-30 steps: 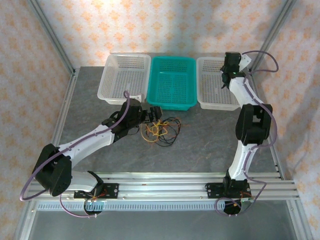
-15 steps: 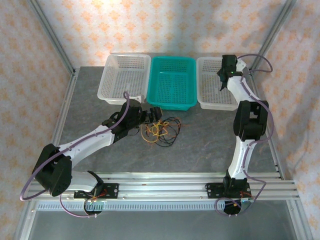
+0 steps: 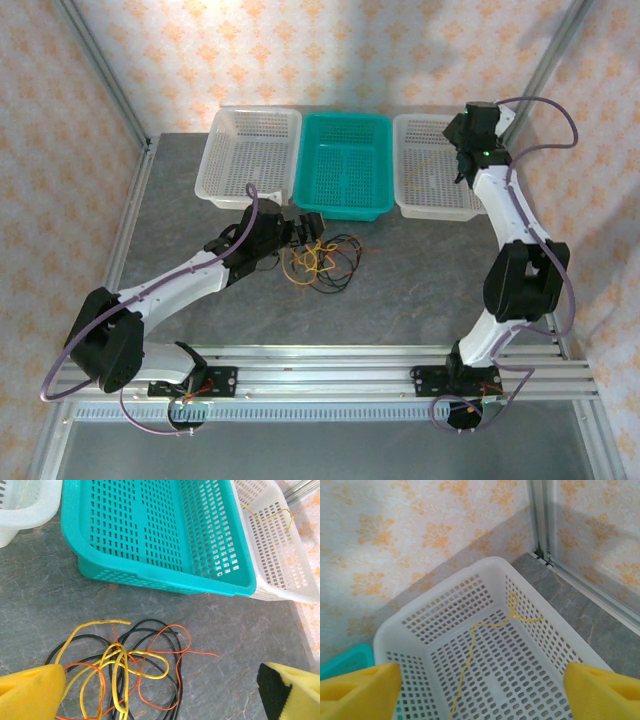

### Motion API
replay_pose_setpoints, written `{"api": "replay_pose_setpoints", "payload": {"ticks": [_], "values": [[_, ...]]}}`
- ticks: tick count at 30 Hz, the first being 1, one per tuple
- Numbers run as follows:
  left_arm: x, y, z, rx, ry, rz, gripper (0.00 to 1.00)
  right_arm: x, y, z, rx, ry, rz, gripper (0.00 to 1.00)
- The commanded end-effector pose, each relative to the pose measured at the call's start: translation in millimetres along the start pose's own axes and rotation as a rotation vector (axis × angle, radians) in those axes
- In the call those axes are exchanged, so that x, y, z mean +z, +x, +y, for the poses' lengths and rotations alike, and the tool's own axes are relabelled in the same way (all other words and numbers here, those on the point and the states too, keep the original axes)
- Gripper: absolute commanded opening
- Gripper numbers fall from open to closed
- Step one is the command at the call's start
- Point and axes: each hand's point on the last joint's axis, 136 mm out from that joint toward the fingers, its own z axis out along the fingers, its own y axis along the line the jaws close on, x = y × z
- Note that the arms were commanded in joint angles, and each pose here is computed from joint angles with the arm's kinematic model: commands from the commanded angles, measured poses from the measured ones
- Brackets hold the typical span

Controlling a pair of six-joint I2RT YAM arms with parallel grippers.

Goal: Untangle the cables

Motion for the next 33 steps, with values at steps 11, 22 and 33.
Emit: {"api": "replay_pose_setpoints", "payload": {"ticks": [11,22,33], "values": [[0.5,-14.4,-14.1,-0.046,0.089,-0.027,0.99,-119.7,86.0,67.4,-0.193,-0.515,0.104,0.81],[-6.7,-34.2,-12.9,-0.13,0.152,-0.058,0.99,-204.4,235.8,99.1,-0.195,-0.775,0.355,0.62],[-6.3,-29.7,-5.3,-0.149,0.14,-0.061,0.99,-243.4,349.3,117.9,-0.278,-0.936,0.606,0.77]]}}
